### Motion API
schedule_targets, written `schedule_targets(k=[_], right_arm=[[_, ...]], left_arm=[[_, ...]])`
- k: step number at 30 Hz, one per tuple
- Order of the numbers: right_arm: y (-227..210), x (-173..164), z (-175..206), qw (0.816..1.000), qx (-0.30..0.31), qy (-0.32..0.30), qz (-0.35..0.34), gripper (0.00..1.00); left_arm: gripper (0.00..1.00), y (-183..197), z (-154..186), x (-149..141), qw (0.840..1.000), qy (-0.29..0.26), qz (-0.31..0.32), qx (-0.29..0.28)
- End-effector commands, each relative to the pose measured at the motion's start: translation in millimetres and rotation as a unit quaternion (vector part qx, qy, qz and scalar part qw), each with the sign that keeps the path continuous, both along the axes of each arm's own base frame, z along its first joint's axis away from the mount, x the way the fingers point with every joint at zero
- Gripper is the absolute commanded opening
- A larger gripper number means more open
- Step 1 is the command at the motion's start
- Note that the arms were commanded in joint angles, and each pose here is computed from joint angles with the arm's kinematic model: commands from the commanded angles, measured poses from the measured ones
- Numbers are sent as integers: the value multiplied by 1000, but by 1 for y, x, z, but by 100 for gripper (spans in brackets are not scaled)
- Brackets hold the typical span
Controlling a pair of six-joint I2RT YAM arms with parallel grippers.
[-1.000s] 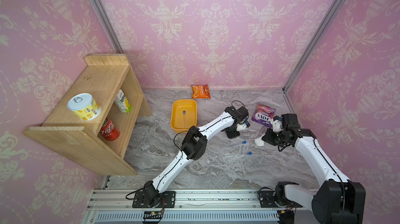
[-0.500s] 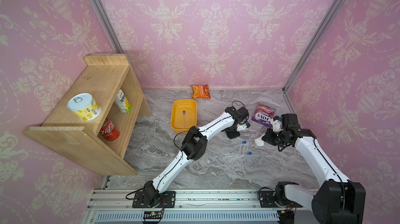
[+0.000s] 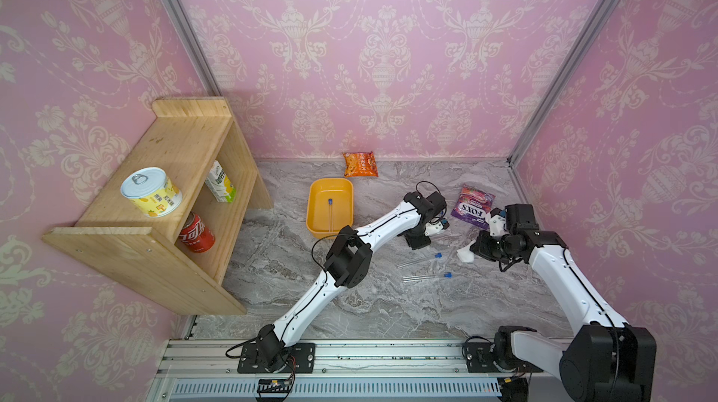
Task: Wipe the exteriors of test tubes
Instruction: Pick up the test tube at the center of the board.
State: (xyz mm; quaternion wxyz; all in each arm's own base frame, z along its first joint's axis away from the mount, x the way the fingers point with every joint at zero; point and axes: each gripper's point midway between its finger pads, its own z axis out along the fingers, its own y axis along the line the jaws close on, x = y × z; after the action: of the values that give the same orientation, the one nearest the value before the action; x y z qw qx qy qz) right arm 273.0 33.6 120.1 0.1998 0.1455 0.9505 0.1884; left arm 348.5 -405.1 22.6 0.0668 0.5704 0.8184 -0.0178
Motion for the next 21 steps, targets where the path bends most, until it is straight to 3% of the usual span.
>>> schedule_targets(k=[1,12,21], right_arm=[[1,-3,1,1000,9,-2,-8,0],[1,-2,1,1000,9,-2,-7,0],[3,2,0,1000,17,-1,-5,0]], left_arm=[[13,-1,7,-3,1000,-9,2,-7],[11,1,14,-4,1000,-13,8,-15],[12,5,39,-6,997,-10,33,-70]])
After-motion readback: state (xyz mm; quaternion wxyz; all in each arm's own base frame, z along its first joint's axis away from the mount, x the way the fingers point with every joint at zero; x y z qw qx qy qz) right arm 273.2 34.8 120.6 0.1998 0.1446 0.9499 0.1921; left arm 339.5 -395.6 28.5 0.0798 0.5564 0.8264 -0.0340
